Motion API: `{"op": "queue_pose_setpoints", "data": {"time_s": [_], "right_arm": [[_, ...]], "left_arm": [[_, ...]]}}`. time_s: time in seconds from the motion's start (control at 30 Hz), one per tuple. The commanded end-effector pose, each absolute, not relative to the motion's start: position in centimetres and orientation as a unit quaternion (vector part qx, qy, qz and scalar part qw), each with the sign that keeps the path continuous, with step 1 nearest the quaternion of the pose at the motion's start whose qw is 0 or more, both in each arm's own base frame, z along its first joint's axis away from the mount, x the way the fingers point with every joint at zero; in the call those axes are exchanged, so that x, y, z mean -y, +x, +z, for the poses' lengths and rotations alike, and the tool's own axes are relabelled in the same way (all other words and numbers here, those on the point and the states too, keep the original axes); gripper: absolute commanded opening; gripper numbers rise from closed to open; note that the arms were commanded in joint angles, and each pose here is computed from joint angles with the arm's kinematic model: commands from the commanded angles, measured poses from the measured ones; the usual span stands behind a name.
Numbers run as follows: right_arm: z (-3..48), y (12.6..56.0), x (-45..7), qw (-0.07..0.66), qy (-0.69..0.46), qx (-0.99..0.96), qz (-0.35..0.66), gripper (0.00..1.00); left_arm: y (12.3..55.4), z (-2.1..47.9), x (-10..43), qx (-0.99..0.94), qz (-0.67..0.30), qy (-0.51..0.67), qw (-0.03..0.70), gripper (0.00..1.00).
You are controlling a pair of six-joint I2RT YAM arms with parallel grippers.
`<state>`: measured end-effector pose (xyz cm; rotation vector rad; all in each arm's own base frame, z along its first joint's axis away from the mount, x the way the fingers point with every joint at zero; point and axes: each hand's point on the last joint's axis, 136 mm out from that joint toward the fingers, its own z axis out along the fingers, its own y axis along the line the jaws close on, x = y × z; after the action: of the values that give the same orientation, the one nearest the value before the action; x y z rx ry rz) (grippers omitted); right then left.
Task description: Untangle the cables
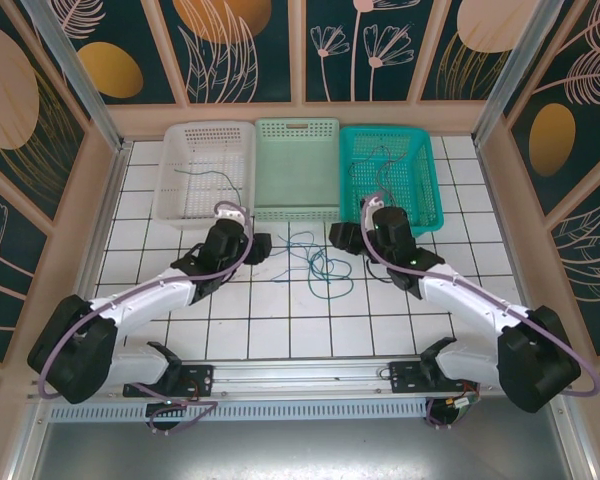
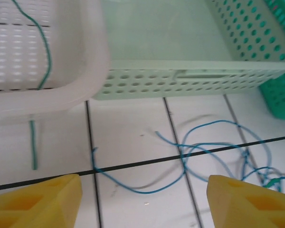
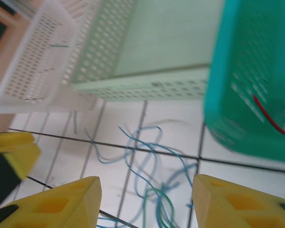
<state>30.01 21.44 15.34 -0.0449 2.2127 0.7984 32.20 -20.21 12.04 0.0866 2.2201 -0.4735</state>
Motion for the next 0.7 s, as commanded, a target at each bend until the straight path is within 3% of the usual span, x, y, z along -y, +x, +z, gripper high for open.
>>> {"op": "queue_pose_setpoints", "data": {"time_s": [0.0,0.27,0.4,0.67], "right_arm": [[12.1,28.9,-19.3,0.349,0.025,-0.895,0.276,0.53],[10.2,28.9,-17.0,0.334,0.066,-0.901,0.27,0.49],[9.8,28.8,-16.7,0.333,0.074,-0.901,0.267,0.49],[9.8,28.9,-16.4,0.34,0.084,-0.896,0.272,0.5]], "left_arm": [[32.5,13.7,22.8,-0.875,-0.232,0.071,0.42,0.64],[29.6,16.4,26.9,-0.845,-0.249,0.169,0.442,0.62],[26.0,16.0,30.5,-0.837,-0.303,0.223,0.398,0.55],[21.0,14.1,32.2,-0.838,-0.353,0.26,0.324,0.54]]}}
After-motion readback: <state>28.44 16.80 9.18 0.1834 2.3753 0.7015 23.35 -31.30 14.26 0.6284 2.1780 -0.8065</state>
